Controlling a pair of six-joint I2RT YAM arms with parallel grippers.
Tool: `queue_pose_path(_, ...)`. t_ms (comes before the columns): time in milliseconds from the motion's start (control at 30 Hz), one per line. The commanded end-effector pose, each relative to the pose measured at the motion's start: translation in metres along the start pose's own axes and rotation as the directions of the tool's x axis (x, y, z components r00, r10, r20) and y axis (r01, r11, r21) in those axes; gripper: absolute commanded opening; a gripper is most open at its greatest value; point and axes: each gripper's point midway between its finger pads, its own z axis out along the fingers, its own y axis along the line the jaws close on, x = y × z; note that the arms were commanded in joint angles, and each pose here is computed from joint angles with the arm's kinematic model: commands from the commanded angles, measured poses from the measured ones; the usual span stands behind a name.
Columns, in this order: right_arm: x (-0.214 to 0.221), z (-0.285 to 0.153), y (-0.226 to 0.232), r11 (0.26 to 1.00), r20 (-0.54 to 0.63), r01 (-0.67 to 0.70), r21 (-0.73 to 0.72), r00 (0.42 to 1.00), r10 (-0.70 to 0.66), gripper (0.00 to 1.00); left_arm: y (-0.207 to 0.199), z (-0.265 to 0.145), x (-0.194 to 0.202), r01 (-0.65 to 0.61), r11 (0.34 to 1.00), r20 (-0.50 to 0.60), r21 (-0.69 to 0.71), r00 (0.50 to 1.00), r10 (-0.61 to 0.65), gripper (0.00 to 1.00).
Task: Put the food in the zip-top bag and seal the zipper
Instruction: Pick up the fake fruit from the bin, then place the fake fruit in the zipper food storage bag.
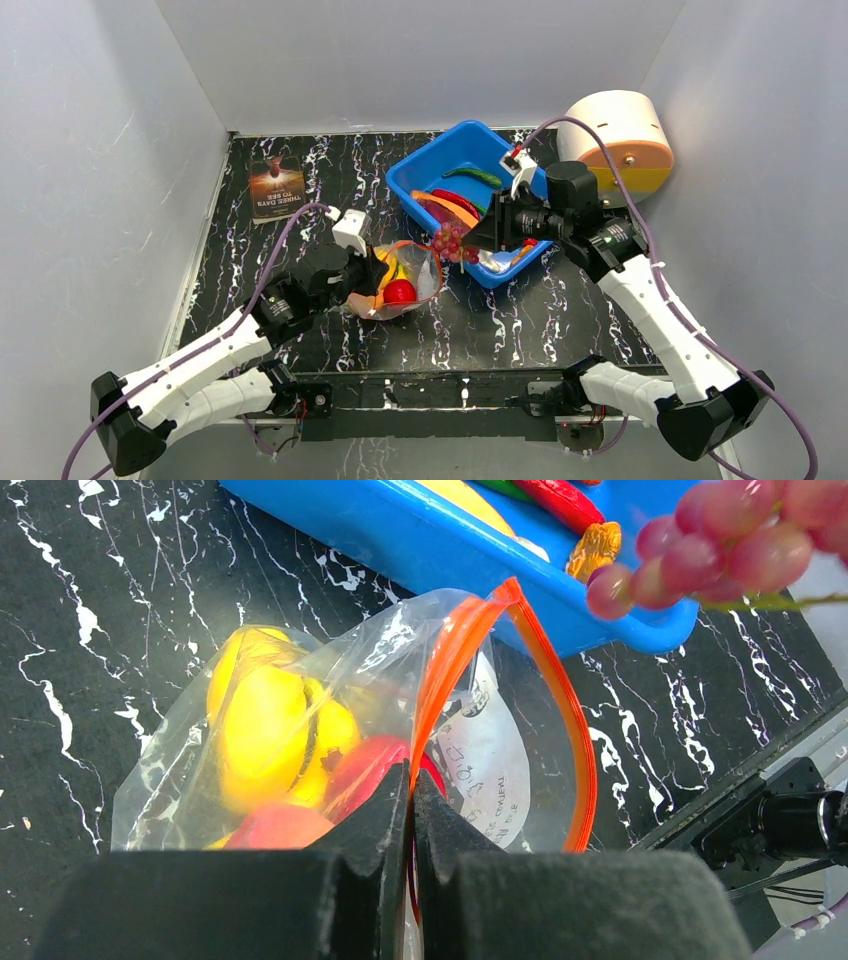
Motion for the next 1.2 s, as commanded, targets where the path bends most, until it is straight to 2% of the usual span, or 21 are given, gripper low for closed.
queue_pose_path(0,-0.006,-0.004,0.032,0.987,0.053,0.023,-0.160,0.998,-0.015,0.22,-0.013,-0.003,-0.025,0.026,0.999,0.063,0.042,0.998,-0.028,0.00)
queue_pose_path(567,0.002,-0.006,0.056,0.967,0.028,-0.017,-0.254,0.999,0.025,0.22,-0.018,0.000,-0.025,0.032,0.998,0.059,0.061,0.998,-0.036,0.00)
queue_pose_path(1167,0.043,0.061,0.052,0.967,-0.054,-0.037,-0.253,0.998,0.024,0.22,-0.028,-0.006,-0.031,0.062,0.992,0.072,0.114,0.995,-0.071,0.00)
